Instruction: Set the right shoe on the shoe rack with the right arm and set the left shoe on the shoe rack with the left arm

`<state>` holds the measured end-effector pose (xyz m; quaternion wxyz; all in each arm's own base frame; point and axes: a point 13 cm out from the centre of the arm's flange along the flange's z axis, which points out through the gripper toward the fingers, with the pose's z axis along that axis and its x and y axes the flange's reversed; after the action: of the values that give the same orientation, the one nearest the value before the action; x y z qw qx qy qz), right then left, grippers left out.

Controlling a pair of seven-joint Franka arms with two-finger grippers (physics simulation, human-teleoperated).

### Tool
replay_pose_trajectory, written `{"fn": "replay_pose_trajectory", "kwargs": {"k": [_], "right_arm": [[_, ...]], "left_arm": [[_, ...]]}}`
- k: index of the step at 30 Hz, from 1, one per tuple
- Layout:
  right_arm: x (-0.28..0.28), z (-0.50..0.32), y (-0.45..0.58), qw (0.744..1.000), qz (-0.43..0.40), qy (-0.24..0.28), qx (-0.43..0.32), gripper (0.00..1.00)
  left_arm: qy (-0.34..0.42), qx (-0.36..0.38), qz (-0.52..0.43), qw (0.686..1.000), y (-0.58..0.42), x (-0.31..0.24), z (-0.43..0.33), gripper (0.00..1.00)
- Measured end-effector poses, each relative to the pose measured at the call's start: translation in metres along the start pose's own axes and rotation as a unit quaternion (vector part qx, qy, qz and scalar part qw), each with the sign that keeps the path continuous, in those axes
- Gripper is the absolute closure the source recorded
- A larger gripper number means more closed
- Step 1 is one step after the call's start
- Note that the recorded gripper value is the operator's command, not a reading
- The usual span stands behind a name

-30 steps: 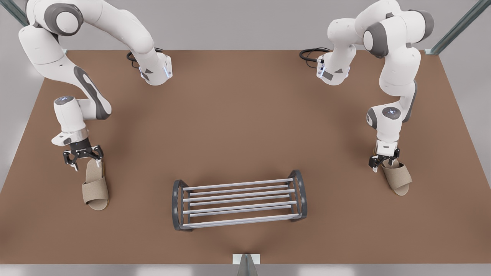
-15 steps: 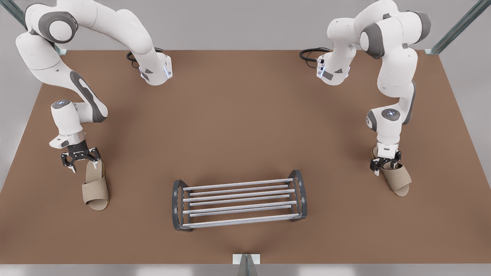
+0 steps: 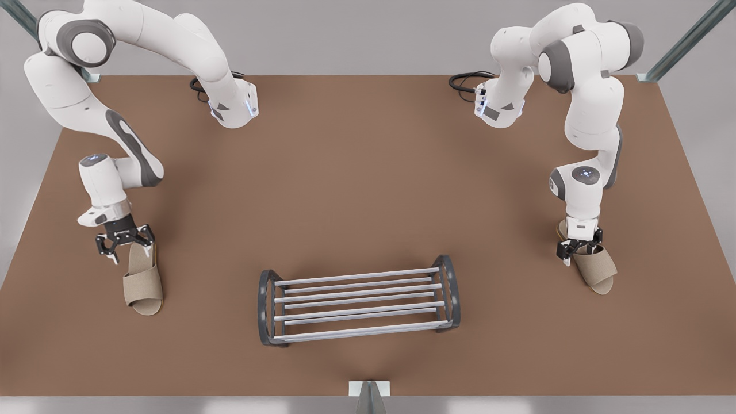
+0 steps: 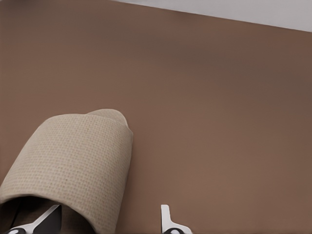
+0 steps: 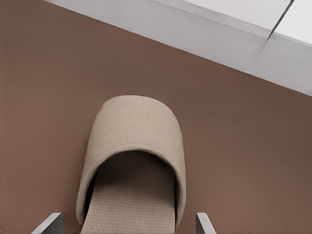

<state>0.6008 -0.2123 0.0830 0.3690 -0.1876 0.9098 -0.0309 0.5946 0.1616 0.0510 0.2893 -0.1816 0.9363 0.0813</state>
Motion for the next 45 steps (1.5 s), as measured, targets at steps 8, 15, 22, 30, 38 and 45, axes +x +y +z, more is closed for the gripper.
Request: {"fn": "replay_pose_trajectory", "kwargs": {"k": [8,15,22,30,38,45], "right_arm": [[-0.019,0.013,0.005,1.000,0.009,-0.009,-0.001,0.00],[-0.016,0.011,-0.008,1.000,0.021,-0.010,0.008,0.00],[-0.017,0.016,-0.026,0.999,0.025,-0.014,0.020,0.00],[-0.014,0.027,-0.037,0.999,0.033,-0.020,0.024,0.00],[-0.012,0.036,-0.045,0.999,0.038,-0.024,0.027,0.00],[-0.010,0.044,-0.046,0.999,0.040,-0.026,0.027,0.00]], "left_arm": [[-0.002,-0.009,-0.005,1.000,0.013,-0.003,0.000,0.10],[-0.004,-0.012,-0.005,1.000,0.017,-0.005,0.000,0.34],[-0.004,-0.013,-0.005,1.000,0.018,-0.005,-0.001,0.54],[-0.006,-0.013,-0.005,1.000,0.019,-0.007,-0.002,0.63],[-0.016,-0.009,-0.010,1.000,0.017,-0.020,-0.010,0.68],[-0.028,-0.007,-0.018,0.999,0.020,-0.035,-0.020,0.73]]}}
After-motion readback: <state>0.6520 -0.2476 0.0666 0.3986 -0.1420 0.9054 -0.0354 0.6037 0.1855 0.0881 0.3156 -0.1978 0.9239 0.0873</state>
